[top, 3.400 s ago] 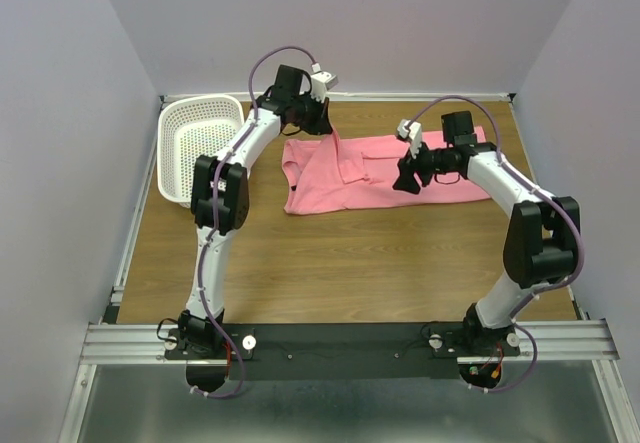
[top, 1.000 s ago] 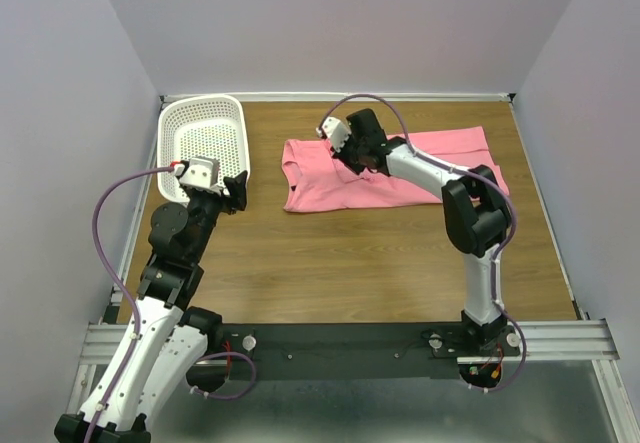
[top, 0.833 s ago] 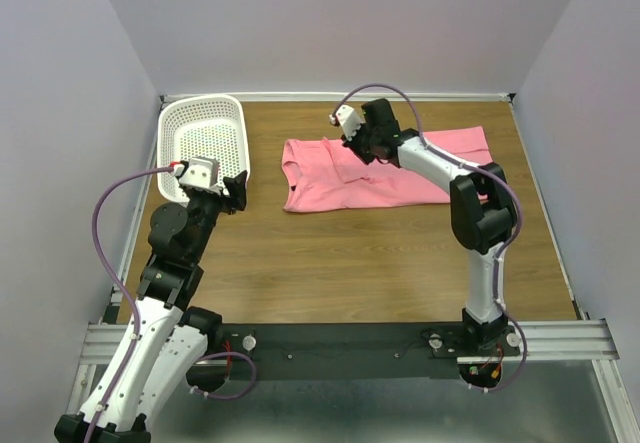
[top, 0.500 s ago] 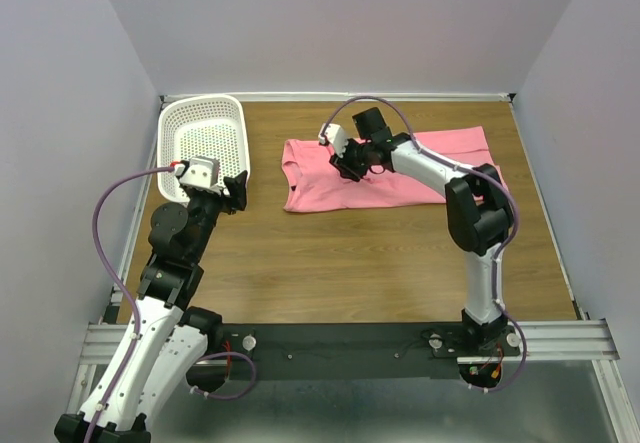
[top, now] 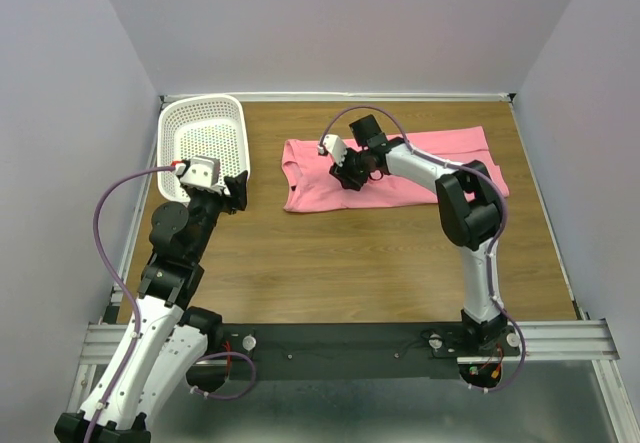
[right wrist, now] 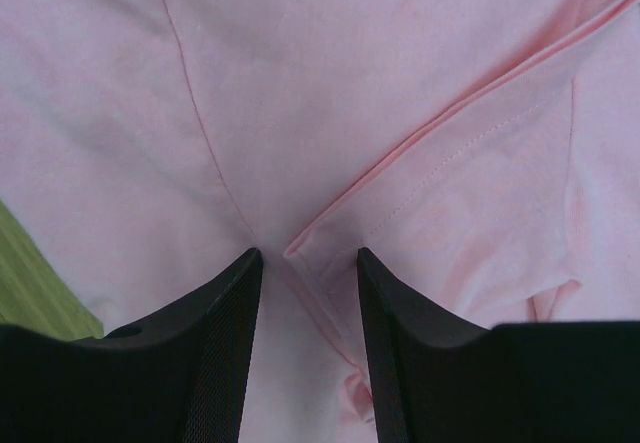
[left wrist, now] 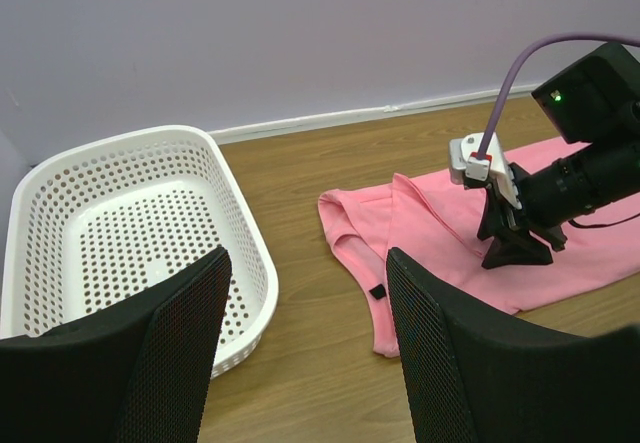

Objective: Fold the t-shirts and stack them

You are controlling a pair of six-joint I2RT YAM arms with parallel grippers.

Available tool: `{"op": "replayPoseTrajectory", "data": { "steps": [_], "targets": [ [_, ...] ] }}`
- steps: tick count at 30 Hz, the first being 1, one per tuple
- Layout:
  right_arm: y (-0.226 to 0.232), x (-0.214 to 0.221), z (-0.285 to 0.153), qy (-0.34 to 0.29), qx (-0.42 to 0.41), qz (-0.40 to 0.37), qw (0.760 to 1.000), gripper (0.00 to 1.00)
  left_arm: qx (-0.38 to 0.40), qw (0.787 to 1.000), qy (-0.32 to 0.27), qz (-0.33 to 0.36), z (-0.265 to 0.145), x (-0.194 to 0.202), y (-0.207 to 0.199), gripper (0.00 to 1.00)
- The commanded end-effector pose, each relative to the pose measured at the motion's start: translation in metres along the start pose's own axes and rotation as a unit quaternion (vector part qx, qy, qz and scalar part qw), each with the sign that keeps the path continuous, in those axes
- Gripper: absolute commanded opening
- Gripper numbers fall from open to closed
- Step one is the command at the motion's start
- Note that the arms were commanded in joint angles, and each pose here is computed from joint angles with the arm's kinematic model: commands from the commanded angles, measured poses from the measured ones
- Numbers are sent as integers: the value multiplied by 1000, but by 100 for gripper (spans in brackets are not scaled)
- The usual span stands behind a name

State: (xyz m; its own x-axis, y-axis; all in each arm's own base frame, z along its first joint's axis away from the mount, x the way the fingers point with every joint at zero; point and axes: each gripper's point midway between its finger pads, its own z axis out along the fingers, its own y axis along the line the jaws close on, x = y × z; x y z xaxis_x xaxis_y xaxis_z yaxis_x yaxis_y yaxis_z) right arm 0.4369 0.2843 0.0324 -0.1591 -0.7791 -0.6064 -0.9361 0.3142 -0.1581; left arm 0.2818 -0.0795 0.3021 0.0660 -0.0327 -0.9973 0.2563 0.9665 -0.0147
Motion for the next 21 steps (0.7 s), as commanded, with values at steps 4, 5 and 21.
{"op": "replayPoseTrajectory", "data": {
  "steps": [4, 5, 21],
  "targets": [
    [-7, 1, 4, 12, 12, -4, 1000, 45, 9, 1000, -7, 3, 0, -5, -2, 72],
    [-9, 0, 3, 12, 14, -3, 1000, 41, 9, 1000, -7, 3, 0, -5, -2, 72],
    [-32, -14, -10, 1, 64, 17, 998, 1, 13, 1000, -7, 2, 0, -5, -4, 72]
  ]
}}
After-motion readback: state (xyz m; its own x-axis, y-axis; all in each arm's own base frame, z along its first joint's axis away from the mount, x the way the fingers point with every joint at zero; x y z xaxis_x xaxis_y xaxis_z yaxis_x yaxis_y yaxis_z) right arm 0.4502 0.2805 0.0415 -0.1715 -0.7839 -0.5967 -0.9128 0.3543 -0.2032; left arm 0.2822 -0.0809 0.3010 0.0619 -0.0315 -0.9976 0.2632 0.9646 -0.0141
